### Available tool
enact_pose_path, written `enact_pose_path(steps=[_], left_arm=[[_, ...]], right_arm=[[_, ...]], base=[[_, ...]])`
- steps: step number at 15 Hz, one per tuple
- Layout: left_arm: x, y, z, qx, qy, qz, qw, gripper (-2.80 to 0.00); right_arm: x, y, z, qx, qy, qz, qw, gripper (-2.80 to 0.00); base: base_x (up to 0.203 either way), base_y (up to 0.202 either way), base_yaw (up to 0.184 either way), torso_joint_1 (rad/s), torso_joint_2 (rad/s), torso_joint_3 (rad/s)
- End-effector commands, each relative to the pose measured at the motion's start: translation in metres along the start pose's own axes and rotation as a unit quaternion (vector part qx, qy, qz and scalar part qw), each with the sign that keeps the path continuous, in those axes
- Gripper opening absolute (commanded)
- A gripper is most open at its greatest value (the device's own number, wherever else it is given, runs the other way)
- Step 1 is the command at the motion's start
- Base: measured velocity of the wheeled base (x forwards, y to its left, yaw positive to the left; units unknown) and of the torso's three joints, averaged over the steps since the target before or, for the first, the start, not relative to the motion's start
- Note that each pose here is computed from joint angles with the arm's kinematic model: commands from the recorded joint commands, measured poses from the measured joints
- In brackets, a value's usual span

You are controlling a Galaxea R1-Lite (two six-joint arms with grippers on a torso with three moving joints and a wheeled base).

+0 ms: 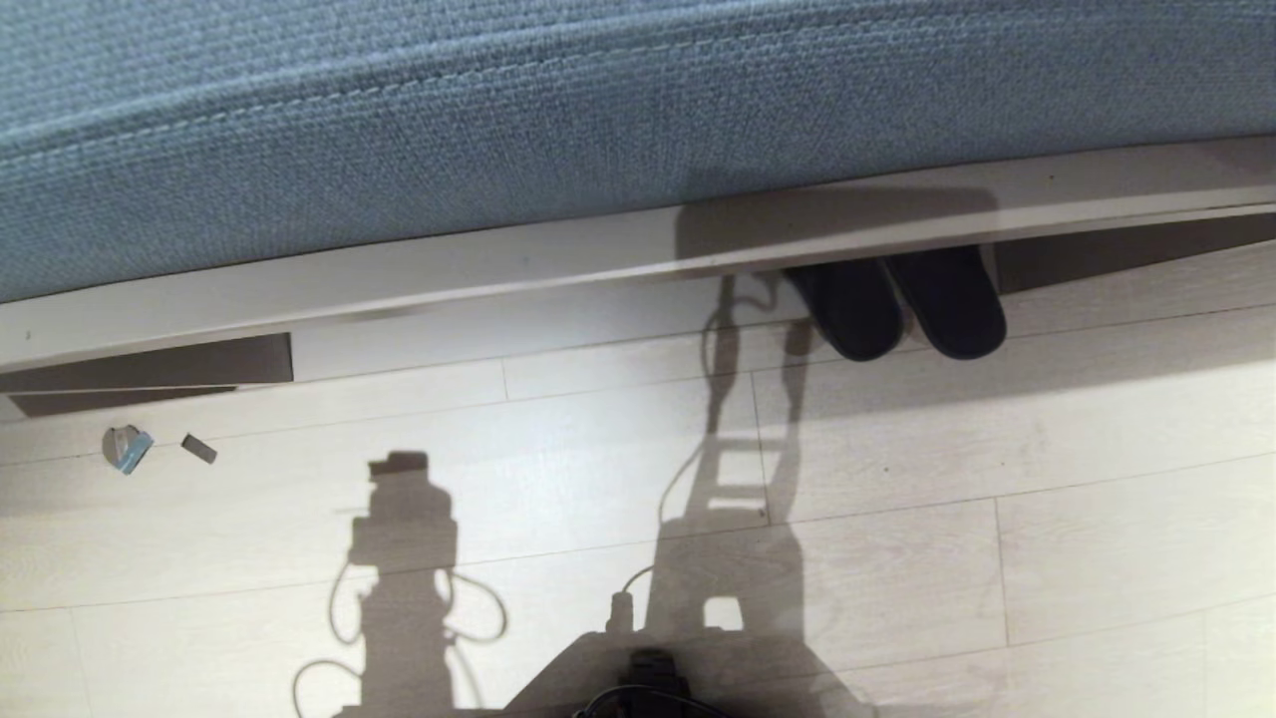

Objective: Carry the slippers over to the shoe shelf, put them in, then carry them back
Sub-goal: Pick up the slippers in the shoe cabinet

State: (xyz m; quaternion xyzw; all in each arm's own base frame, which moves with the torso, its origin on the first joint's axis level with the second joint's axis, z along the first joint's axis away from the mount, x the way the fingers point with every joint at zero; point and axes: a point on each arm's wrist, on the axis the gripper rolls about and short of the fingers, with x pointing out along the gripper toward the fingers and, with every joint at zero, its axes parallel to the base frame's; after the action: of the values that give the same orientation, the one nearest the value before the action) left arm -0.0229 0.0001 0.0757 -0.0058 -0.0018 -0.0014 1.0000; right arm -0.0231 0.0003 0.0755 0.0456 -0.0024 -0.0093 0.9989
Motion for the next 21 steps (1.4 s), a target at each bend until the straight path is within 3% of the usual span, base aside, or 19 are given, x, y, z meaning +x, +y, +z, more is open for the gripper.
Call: enact_pose_path(steps=[1, 2, 6, 21], left_arm=[[-0.0002, 0.0000, 0.0004, -0.001, -0.001, 0.000, 1.0000, -2.80], [-0.0001, 0.0000, 0.0002, 0.000, -0.001, 0.000, 1.0000, -2.80], [-0.0001, 0.0000, 0.0000, 0.000, 0.000, 0.000, 1.0000, -2.80], [-0.0001, 0.0000, 0.0000, -0.002, 0.000, 0.000, 1.0000, -2.80]], right_arm=[[0.0001, -0.0010, -0.0058, 0.000, 0.027, -0.012, 1.000, -2.80], [-0.0002, -0.0018, -0.0104, -0.001, 0.049, -0.023, 0.999, -2.80], [-0.0003, -0.0018, -0.0106, 0.018, 0.049, -0.024, 0.998, -2.80], [-0.0003, -0.0018, -0.0106, 0.010, 0.050, -0.022, 0.998, -2.80]], base=[[0.000, 0.000, 0.000, 0.000, 0.00, 0.000], [0.000, 0.000, 0.000, 0.000, 0.00, 0.000], [0.000, 0.000, 0.000, 0.000, 0.00, 0.000], [-0.003, 0.000, 0.000, 0.000, 0.00, 0.000]])
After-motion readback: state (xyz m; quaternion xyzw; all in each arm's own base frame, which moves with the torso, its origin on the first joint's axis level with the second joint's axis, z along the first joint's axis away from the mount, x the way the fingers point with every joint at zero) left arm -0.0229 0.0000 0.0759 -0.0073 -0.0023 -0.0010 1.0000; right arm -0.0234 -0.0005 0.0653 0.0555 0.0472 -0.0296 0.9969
